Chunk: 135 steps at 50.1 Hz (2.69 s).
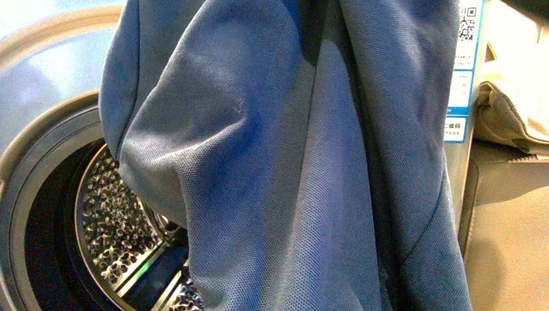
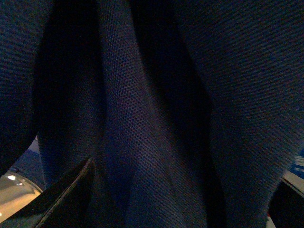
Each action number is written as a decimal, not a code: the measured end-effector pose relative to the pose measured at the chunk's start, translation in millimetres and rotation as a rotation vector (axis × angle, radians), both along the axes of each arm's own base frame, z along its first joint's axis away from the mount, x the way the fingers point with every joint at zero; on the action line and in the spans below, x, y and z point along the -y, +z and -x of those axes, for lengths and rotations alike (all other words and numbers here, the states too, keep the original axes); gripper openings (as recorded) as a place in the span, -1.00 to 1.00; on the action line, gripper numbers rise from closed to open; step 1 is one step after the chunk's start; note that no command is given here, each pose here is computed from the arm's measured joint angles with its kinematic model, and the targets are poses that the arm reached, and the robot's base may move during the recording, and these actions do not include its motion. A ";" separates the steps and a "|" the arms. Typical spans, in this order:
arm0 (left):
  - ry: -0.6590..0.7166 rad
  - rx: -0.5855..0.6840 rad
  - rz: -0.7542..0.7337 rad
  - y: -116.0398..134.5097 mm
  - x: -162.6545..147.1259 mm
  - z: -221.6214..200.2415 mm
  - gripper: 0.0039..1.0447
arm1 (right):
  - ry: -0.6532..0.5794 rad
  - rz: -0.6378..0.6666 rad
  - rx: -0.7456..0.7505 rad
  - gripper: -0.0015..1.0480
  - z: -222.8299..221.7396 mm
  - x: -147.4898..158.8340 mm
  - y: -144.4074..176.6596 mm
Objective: Collect clothes from washing machine
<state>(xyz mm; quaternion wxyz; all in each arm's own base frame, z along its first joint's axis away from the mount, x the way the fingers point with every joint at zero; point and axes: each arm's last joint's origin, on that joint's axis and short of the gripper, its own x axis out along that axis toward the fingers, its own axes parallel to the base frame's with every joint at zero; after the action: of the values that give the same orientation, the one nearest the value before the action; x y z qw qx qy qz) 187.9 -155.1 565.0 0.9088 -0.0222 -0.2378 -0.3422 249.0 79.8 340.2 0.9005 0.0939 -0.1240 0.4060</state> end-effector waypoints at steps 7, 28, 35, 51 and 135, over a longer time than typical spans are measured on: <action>0.000 0.000 0.000 0.0 0.0 0.0 -0.84 | 0.037 0.010 -0.003 0.85 -3.8 -11.8 -1.5; 0.000 0.000 0.000 0.0 0.0 0.0 -0.84 | 0.173 -0.019 0.012 0.85 10.8 -50.9 2.5; 0.001 0.002 -0.002 0.0 0.0 0.0 -0.84 | 0.183 -0.035 0.031 0.85 16.4 -68.2 9.8; 0.003 0.003 -0.003 0.0 0.0 0.0 -0.84 | 0.017 -0.116 0.028 0.85 -7.9 -99.4 28.9; -0.015 0.020 -0.013 1.5 0.2 2.1 0.88 | -0.643 -0.337 0.072 -0.81 87.6 134.4 82.1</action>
<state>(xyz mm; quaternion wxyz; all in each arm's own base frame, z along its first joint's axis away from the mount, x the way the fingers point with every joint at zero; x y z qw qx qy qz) 185.8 -155.3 566.5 0.9039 -0.0145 -0.2443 -0.3508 161.4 -54.6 422.4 0.9491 0.1830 -0.2438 0.0791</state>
